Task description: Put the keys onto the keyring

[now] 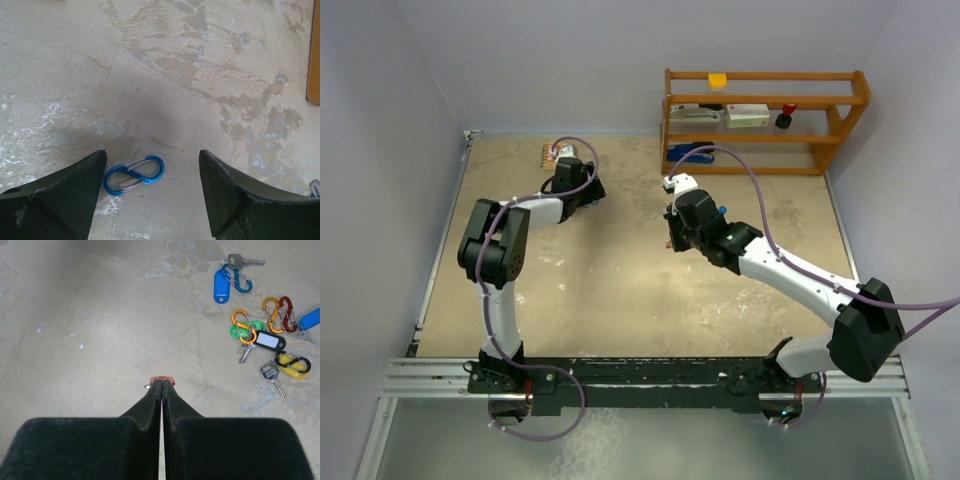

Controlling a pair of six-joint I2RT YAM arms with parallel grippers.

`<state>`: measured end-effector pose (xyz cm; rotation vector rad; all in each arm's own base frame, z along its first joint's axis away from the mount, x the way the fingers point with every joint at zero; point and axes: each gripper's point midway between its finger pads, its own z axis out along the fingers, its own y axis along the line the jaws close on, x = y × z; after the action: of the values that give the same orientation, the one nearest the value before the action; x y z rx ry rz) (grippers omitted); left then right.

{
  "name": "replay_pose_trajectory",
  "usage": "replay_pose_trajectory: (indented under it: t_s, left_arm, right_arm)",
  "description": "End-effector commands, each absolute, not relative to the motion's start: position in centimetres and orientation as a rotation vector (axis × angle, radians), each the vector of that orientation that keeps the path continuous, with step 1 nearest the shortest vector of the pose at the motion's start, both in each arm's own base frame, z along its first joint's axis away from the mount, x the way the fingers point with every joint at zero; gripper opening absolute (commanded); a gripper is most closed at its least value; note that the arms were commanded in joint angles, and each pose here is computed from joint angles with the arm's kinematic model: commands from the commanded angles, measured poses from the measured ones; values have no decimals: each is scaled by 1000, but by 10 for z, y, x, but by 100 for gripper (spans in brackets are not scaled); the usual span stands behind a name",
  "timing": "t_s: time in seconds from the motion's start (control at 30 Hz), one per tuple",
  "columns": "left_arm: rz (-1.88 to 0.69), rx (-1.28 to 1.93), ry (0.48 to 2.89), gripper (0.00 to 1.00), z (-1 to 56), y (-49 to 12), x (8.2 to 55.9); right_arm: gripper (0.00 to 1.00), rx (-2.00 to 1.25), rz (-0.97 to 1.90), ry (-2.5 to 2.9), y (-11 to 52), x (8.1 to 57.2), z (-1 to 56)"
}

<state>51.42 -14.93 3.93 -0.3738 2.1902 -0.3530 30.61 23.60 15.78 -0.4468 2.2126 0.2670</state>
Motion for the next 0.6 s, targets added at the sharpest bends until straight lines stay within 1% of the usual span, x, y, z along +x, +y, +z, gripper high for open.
replay_pose_trajectory:
  t_s: [0.0, 0.23, 0.57]
  left_arm:
    - [-424, -348, 2242, 72, 22, -157, 496]
    - [-476, -367, 2254, 72, 12, -159, 473]
    - [-496, -353, 2235, 72, 24, -164, 459]
  right_arm:
    - [0, -430, 287, 2174, 238, 308, 168]
    - [0, -427, 282, 2181, 238, 309, 164]
    - [0, -424, 277, 2190, 238, 309, 159]
